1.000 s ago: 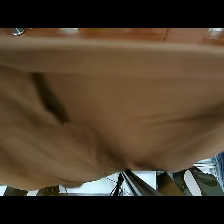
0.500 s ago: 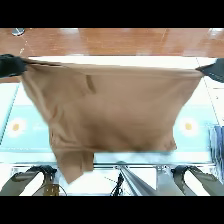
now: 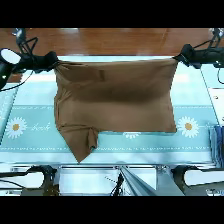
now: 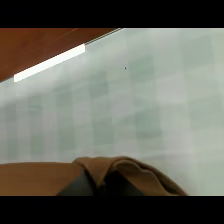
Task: Fold the shirts.
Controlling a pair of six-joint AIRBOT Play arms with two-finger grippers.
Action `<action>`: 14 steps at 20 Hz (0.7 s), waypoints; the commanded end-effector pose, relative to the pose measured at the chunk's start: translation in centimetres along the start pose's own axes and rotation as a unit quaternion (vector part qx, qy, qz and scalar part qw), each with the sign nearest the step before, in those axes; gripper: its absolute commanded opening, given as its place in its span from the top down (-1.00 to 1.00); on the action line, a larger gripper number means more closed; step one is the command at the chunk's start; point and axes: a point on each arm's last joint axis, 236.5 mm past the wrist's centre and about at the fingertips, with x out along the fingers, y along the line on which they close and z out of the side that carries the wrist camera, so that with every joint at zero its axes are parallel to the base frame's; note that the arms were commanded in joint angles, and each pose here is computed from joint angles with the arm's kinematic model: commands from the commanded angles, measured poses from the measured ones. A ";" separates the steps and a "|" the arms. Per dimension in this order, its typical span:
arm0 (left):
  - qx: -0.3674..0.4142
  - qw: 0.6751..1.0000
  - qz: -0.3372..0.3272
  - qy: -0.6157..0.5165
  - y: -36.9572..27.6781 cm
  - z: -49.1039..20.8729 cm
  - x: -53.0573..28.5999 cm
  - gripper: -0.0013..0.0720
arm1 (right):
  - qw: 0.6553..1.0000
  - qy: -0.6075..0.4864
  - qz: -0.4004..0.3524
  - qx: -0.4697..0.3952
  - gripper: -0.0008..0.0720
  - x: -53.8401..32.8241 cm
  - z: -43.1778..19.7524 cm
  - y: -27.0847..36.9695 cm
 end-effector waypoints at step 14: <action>-0.001 0.955 -0.033 0.295 2.4 -12.0 -0.6 0.90 | 0.970 0.236 -0.064 -0.011 0.90 1.9 -9.8 -8.2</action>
